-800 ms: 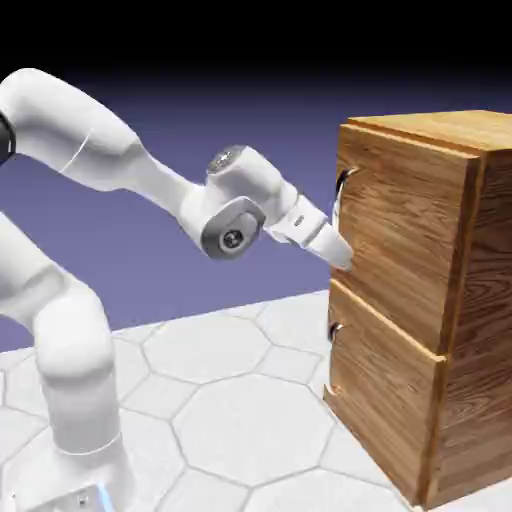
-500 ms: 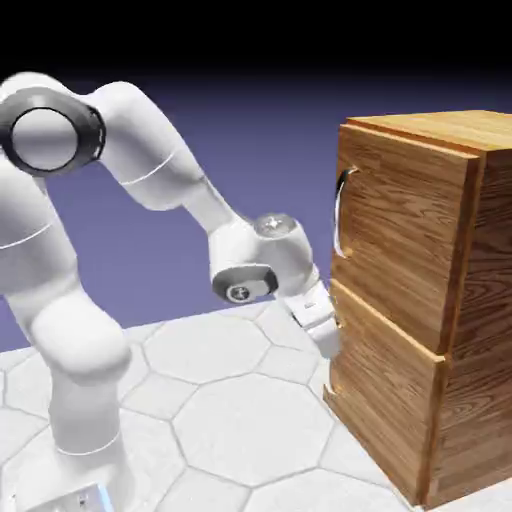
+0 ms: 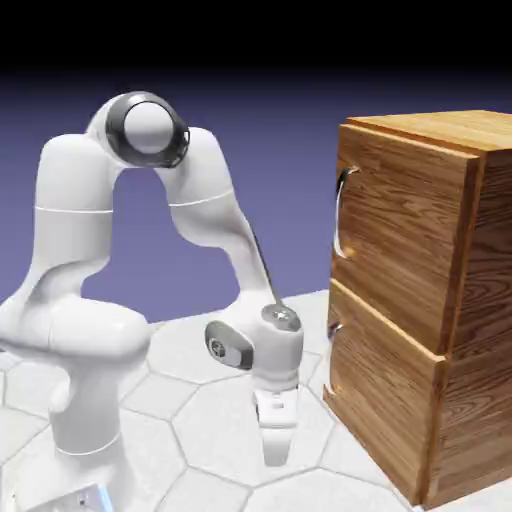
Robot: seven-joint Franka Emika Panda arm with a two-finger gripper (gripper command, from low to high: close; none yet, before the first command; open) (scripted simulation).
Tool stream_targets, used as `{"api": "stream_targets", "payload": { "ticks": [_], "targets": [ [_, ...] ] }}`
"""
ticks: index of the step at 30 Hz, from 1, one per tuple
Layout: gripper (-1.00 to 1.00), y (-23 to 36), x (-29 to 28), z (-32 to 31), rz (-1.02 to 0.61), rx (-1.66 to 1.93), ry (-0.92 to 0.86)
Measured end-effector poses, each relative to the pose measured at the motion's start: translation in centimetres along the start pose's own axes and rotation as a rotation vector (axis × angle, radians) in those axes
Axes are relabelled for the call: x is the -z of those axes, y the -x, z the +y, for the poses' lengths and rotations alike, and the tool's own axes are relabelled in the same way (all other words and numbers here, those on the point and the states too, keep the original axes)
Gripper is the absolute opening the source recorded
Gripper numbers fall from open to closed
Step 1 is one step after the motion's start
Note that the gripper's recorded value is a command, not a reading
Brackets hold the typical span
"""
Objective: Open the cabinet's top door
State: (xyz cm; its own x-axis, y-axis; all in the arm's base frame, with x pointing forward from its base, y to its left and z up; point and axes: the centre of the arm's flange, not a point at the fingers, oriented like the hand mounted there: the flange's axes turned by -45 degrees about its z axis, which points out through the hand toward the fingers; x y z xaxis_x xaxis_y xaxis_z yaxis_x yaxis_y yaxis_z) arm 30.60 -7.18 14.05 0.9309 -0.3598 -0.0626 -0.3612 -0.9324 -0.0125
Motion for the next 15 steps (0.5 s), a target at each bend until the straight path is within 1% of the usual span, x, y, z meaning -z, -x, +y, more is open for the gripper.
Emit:
{"api": "stream_targets", "payload": {
  "ticks": [3,7,11,15],
  "targets": [
    [0.00,0.3,0.1,2.0,0.033,-0.042,0.057],
    [0.00,0.2,1.6,4.0,0.127,-0.083,0.124],
    [0.00,-0.5,4.4,5.1,0.273,-0.101,0.171],
    [0.00,-1.4,8.2,5.0,0.463,-0.091,0.189]
  ]
}}
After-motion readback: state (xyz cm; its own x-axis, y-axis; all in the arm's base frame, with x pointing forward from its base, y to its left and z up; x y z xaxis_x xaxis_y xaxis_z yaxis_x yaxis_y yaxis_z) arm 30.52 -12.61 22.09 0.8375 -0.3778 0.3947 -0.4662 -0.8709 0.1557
